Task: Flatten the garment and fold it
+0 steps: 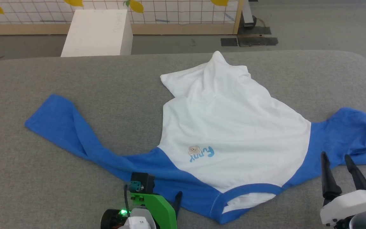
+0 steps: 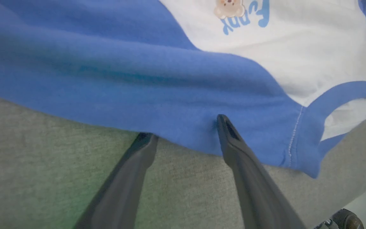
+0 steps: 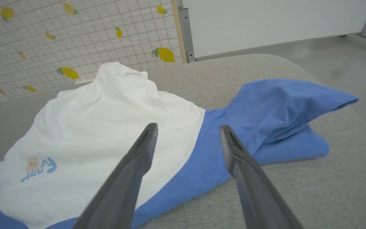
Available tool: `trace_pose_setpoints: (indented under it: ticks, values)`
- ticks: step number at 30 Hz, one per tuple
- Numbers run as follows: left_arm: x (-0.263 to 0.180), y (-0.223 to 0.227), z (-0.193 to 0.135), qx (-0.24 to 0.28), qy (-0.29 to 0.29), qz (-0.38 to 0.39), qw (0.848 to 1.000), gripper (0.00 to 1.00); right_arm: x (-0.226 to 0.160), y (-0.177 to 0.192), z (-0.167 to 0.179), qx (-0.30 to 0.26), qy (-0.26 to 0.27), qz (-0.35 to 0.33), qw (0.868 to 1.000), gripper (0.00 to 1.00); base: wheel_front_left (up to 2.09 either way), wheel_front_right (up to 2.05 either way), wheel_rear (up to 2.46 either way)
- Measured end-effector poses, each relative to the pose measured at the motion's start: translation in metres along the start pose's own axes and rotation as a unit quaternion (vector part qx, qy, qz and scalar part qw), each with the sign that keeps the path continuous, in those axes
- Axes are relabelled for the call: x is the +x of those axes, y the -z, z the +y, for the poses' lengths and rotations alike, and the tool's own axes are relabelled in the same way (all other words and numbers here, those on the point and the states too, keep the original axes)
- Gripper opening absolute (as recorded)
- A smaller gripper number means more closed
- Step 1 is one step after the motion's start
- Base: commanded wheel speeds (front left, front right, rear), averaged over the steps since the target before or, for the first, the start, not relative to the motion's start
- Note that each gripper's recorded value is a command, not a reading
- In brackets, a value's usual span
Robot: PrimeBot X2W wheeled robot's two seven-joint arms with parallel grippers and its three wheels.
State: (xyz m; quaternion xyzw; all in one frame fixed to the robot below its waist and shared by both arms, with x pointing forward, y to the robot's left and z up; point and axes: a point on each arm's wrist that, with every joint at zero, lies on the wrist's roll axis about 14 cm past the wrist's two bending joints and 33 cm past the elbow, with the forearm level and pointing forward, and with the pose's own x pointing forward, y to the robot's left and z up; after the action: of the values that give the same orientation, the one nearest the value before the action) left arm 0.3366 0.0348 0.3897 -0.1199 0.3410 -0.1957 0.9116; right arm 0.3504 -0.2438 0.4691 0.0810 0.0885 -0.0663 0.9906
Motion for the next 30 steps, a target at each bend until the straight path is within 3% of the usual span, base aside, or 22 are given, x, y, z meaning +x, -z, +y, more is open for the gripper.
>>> trace_pose_setpoints:
  ticks: [1,8,15,21,30]
  values:
    - [0.001,0.000,0.000,0.001,0.000,-0.001,1.000,0.00,-0.001,0.001,0.000,0.000,0.000,0.002,1.000,1.00,0.00,0.00,0.00]
    - [-0.003,-0.008,0.014,-0.014,-0.024,-0.037,0.999,0.00,-0.001,0.006,0.005,0.006,-0.008,0.012,1.000,1.00,0.00,0.00,0.00]
    - [-0.025,-0.025,0.067,-0.049,-0.107,-0.098,0.988,0.00,0.000,0.026,0.007,0.014,-0.012,0.064,0.998,1.00,0.00,0.00,0.00]
    - [-0.046,-0.033,0.098,-0.068,-0.154,-0.130,0.977,0.00,-0.012,0.074,0.008,0.041,-0.012,0.183,0.982,1.00,0.00,0.00,0.00]
    - [-0.053,-0.030,0.106,-0.081,-0.168,-0.136,0.973,0.00,-0.010,0.103,0.027,0.057,-0.037,0.253,0.965,1.00,0.00,0.00,0.00]
